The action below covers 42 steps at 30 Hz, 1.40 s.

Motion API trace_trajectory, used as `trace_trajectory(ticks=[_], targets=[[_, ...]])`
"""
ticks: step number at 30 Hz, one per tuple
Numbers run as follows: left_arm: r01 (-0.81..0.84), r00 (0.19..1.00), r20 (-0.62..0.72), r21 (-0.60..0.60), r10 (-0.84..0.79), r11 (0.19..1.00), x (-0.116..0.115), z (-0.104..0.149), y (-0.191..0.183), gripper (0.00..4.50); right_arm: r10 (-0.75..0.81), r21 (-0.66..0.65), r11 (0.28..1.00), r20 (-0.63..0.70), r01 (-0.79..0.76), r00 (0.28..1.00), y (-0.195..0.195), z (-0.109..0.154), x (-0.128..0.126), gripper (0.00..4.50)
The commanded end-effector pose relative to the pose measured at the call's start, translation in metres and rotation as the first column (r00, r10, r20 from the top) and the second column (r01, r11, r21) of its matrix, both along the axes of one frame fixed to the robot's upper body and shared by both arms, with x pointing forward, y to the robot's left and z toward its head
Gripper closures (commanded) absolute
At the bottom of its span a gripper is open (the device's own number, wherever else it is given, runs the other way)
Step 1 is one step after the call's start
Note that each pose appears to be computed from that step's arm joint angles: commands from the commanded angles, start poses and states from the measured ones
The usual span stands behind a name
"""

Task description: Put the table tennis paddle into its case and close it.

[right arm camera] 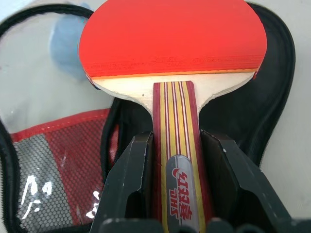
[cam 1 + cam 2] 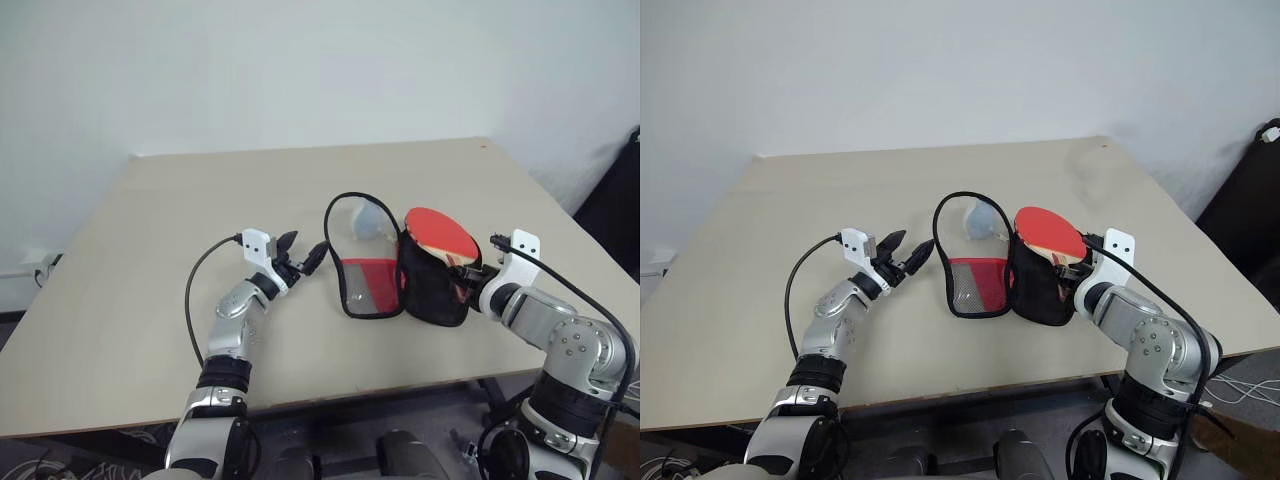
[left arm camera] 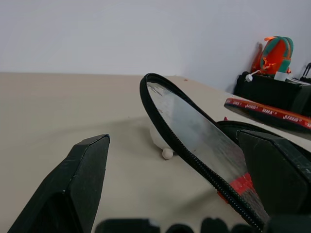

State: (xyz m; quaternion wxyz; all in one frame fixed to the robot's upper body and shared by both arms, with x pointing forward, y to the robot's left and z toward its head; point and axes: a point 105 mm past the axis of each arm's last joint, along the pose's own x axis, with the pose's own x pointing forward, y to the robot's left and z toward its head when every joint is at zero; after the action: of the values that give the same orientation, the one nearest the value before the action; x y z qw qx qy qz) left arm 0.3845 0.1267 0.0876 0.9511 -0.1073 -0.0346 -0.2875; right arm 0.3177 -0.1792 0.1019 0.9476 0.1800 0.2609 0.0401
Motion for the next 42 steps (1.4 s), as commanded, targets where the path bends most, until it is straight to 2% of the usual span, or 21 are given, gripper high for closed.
trace_trajectory(ticks=[1,9,24,42], targets=[[0.012,0.998,0.061,0.009,-0.012,1.000,0.004,0.017,-0.002,0.00,-0.047,-0.011,0.999,0.060,0.048,0.997,-0.003,0.010,0.007,3.26],[0.009,0.998,0.065,0.011,-0.010,1.000,0.003,0.018,-0.001,0.00,-0.059,-0.015,0.998,0.052,0.060,0.997,0.000,0.002,0.012,3.26],[0.012,0.998,0.068,0.011,-0.013,1.000,0.004,0.019,-0.002,0.00,-0.066,-0.079,0.994,0.115,0.075,0.991,0.005,0.007,0.021,3.26],[0.005,0.998,0.069,0.012,-0.006,1.000,0.004,0.020,0.000,0.00,-0.119,-0.121,0.985,0.020,0.121,0.993,-0.001,-0.010,0.014,3.26]])
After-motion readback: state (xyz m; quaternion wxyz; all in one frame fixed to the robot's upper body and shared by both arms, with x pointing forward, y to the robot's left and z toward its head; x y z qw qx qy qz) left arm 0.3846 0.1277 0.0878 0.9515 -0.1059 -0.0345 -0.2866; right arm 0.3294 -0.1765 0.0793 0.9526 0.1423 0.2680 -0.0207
